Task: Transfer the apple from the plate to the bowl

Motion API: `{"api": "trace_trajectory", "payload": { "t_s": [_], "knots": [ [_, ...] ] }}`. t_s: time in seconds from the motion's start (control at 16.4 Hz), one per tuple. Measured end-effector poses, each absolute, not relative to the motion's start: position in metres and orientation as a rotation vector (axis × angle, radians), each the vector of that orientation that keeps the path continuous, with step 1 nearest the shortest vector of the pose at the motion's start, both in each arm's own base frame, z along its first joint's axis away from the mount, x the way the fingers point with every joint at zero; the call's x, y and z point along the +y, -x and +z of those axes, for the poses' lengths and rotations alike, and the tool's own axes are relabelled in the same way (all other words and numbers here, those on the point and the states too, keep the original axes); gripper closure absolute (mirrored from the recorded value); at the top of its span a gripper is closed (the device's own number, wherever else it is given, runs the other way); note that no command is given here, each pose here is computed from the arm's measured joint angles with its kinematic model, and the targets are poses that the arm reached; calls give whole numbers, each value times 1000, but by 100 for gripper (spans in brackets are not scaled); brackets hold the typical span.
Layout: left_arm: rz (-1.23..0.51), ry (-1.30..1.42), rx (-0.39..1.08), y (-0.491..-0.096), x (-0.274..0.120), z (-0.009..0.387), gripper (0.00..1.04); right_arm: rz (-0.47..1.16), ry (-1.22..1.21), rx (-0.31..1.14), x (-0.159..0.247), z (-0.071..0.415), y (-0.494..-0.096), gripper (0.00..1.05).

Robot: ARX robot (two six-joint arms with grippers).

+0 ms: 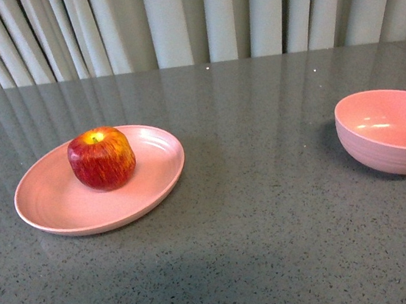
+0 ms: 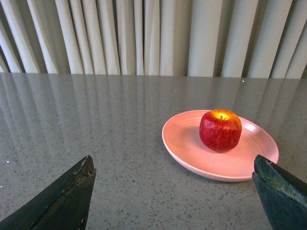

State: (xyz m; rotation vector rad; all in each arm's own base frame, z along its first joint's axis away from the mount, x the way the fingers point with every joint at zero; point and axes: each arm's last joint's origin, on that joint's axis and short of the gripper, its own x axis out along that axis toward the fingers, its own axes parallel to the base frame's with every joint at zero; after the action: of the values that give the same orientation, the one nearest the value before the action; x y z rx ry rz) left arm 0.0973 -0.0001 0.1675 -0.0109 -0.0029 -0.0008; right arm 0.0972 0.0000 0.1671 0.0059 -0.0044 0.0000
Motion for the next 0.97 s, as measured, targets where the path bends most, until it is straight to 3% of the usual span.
{"api": "trace_trajectory", "payload": {
  "t_s": [0.3, 0.49, 0.61, 0.79, 0.97],
  "knots": [
    [-1, 11, -3, -97, 0, 168, 7, 0, -6, -4, 0, 167, -97, 7],
    [-2, 10, -3, -97, 0, 168, 7, -124, -113, 116, -2, 168, -103, 7],
    [-1, 10, -2, -97, 0, 167, 7, -153, -168, -5, -12, 206, -118, 7],
    [-1, 11, -2, -97, 0, 167, 7, -74, -130, -53, -17, 254, -173, 7],
    [-1, 10, -3, -97, 0, 168, 7, -37, -107, 176, -21, 265, -263, 7]
  ]
}}
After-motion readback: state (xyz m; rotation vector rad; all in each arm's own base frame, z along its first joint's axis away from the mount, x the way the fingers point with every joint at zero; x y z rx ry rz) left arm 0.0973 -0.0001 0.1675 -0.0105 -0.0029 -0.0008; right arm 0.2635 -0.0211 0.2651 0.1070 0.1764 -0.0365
